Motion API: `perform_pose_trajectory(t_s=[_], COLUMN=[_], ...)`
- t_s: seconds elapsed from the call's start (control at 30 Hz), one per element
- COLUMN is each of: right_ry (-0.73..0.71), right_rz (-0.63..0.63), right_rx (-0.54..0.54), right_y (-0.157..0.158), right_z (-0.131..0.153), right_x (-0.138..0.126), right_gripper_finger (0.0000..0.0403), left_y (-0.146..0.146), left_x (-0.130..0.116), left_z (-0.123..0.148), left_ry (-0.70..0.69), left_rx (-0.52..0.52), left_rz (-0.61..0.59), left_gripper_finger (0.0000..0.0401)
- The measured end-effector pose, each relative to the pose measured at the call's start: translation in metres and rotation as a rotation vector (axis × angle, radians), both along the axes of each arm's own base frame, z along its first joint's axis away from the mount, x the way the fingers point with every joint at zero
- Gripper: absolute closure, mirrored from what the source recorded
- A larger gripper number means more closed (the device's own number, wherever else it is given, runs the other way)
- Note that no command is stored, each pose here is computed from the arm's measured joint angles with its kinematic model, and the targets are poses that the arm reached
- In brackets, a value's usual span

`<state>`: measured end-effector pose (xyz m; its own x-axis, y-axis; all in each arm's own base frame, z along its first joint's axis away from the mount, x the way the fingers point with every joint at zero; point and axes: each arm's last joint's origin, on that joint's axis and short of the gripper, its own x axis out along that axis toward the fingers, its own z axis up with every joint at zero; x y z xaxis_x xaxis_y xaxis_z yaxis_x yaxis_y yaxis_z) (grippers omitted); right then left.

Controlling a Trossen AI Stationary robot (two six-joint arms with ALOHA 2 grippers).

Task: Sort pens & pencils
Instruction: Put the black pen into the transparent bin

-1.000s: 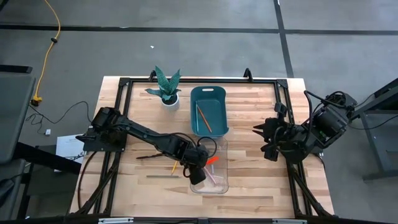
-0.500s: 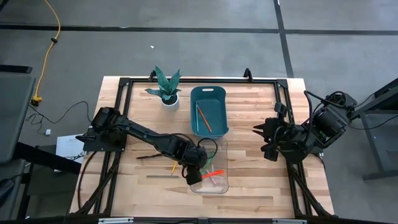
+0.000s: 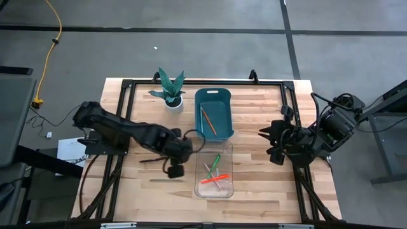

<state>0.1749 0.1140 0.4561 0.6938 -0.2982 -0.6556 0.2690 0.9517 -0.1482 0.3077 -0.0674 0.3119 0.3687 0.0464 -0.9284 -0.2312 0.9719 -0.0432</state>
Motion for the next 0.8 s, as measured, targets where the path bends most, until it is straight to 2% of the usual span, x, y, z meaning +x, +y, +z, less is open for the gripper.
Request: perform_pose_trajectory(t_s=[0.27, 0.47, 0.63, 0.8], right_ry=[-0.014, -0.030, -0.054, -0.064], right_rz=[-0.031, -0.056, -0.093, -0.113], right_rx=[0.034, 0.044, 0.062, 0.082], right_y=[0.000, 0.000, -0.001, -0.001], right_z=[0.000, 0.000, 0.001, 0.000], right_x=[0.000, 0.000, 0.000, 0.000], right_gripper_finger=[0.0362, 0.0362, 0.0362, 0.0362], left_y=[-0.004, -0.008, -0.013, -0.016], left_x=[-0.047, -0.063, -0.071, -0.093], left_z=[0.020, 0.021, 0.005, -0.015], left_ry=[0.134, 0.230, 0.281, 0.245], left_rx=[0.092, 0.175, 0.180, 0.116], left_rz=[-0.072, -0.113, -0.154, -0.156], left_gripper_finger=[0.0322, 0.0322, 0.0322, 0.0322])
